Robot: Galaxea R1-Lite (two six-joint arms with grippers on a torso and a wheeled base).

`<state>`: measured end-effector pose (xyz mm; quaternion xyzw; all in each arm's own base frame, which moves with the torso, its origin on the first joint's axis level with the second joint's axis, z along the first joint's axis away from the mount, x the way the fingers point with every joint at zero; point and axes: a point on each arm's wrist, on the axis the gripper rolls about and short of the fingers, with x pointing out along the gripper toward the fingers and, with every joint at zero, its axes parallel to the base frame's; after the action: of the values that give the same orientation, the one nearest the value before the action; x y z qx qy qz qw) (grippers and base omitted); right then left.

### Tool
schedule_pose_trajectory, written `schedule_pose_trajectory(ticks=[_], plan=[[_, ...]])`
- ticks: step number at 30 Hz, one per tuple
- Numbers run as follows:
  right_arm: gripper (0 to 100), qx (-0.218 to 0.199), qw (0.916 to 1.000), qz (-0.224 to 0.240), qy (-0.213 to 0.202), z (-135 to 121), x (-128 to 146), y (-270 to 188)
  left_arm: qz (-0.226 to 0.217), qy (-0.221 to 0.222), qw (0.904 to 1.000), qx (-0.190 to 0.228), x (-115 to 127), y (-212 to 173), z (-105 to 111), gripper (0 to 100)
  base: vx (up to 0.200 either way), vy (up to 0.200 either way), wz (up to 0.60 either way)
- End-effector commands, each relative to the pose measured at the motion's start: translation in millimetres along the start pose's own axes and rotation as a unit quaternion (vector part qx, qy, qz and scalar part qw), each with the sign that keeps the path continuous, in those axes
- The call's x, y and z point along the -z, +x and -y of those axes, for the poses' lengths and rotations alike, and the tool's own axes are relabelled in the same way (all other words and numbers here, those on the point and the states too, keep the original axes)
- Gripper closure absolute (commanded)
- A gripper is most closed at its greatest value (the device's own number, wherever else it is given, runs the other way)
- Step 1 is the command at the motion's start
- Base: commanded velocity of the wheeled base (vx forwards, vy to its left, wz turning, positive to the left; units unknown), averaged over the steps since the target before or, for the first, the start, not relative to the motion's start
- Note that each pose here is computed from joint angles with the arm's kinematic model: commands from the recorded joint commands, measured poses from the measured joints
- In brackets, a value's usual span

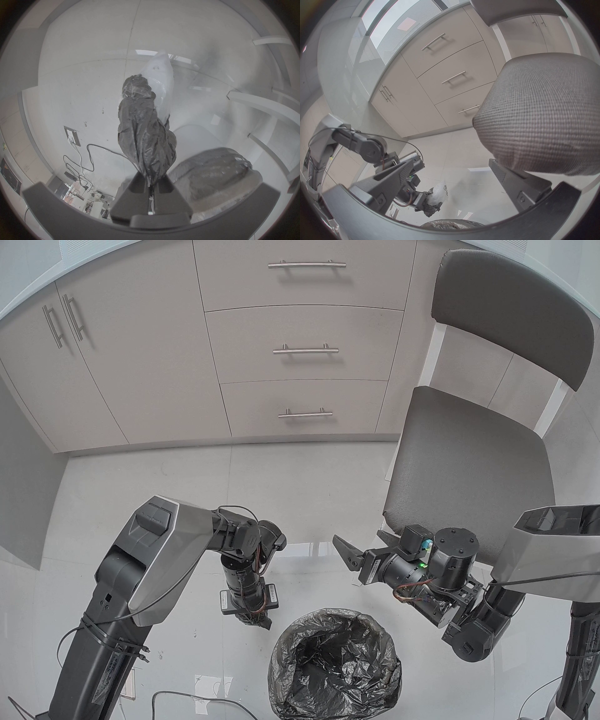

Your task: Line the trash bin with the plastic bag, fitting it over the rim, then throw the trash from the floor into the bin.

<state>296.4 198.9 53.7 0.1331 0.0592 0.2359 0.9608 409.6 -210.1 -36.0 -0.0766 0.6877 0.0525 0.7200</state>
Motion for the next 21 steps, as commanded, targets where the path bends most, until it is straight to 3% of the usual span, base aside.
schedule_pose_trajectory(ticks=[1,15,19,21], plan=[[0,-0.003,0.9999,0.009,-0.012,-1,-4,-3,-0.004,0.019,0.9998,-0.001,19,-54,10,100,0.0,0.0,0.0],[0,-0.003,0.9999,0.008,-0.015,-1,-4,-3,-0.04,0.069,0.9963,-0.031,72,-144,11,100,0.0,0.0,0.0],[0,-0.004,0.9998,0.01,-0.015,-1,-4,-3,-0.043,0.077,0.9955,-0.035,80,-155,10,100,0.0,0.0,0.0],[0,-0.004,0.9998,0.01,-0.014,-1,-5,-3,-0.049,0.1,0.993,-0.04,98,-179,9,100,0.0,0.0,0.0]])
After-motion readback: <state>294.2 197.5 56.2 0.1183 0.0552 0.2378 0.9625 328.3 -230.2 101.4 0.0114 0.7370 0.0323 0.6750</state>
